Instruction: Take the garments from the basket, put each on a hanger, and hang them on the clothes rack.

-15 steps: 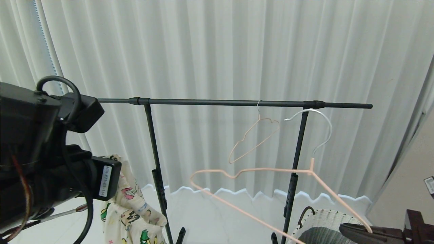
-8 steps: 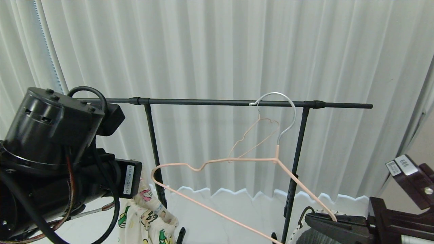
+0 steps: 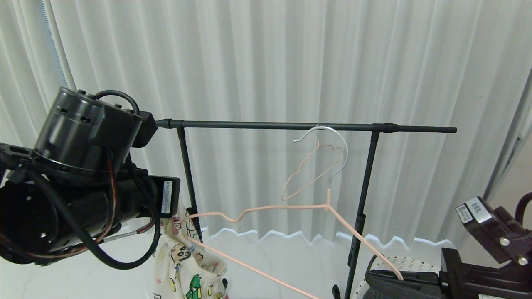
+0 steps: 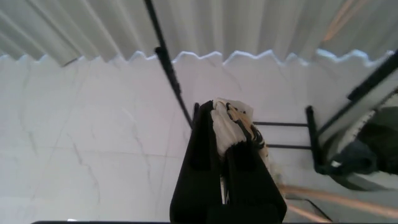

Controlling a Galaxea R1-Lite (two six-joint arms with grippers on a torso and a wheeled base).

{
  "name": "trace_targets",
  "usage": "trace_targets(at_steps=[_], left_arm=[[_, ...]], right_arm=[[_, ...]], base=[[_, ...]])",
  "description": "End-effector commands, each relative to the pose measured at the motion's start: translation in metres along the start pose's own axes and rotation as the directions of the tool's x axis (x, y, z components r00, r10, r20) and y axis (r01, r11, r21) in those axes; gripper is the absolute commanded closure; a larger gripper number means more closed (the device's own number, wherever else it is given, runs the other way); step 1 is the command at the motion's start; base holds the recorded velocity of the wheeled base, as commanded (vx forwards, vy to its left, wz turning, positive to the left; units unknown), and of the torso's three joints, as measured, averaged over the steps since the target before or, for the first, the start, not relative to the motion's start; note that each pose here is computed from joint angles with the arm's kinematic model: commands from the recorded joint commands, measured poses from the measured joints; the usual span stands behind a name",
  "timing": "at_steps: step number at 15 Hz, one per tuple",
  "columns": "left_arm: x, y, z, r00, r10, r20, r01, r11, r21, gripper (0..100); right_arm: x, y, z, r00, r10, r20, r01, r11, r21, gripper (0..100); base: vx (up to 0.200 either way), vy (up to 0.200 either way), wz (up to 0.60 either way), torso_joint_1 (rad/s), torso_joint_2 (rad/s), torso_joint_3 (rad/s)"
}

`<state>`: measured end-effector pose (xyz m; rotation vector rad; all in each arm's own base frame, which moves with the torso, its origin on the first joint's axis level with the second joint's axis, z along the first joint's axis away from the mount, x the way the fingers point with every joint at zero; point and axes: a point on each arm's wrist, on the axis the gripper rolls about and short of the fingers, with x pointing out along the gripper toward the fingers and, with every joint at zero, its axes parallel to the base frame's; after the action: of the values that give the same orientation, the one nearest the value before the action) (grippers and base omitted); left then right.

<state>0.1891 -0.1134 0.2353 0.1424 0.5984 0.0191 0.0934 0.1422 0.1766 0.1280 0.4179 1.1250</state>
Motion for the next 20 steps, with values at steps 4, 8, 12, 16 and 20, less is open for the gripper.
trace_targets(at_steps=[4, 8, 12, 16, 20], left_arm=[[0.011, -0.003, 0.002, 0.995, 0.097, 0.000, -0.097, 0.995, 0.011, 100], [-0.002, -0.011, 0.008, 0.998, 0.043, 0.041, -0.043, 0.999, 0.009, 100], [-0.005, -0.014, 0.009, 0.998, 0.028, 0.051, -0.029, 1.000, 0.010, 100], [0.000, -0.010, 0.009, 0.997, 0.067, 0.045, -0.067, 0.998, 0.001, 100], [0.001, -0.006, 0.009, 0.994, 0.096, 0.046, -0.096, 0.995, -0.007, 100]], right_arm=[[0.000, 0.003, 0.005, 1.000, 0.016, 0.018, -0.016, 1.000, -0.006, 100], [0.013, 0.001, 0.005, 1.000, 0.019, 0.021, -0.019, 1.000, -0.003, 100], [0.032, -0.004, 0.006, 0.999, 0.012, 0.053, -0.012, 1.000, -0.010, 100], [0.027, -0.008, 0.008, 0.997, -0.015, 0.074, 0.015, 1.000, -0.005, 100], [0.019, -0.010, 0.013, 0.994, -0.027, 0.108, 0.028, 1.000, -0.006, 100]], base=[[0.000, 0.000, 0.00, 0.000, 0.00, 0.000], [0.000, 0.000, 0.00, 0.000, 0.00, 0.000], [0.000, 0.000, 0.00, 0.000, 0.00, 0.000], [0.000, 0.000, 0.00, 0.000, 0.00, 0.000], [0.000, 0.000, 0.00, 0.000, 0.00, 0.000]])
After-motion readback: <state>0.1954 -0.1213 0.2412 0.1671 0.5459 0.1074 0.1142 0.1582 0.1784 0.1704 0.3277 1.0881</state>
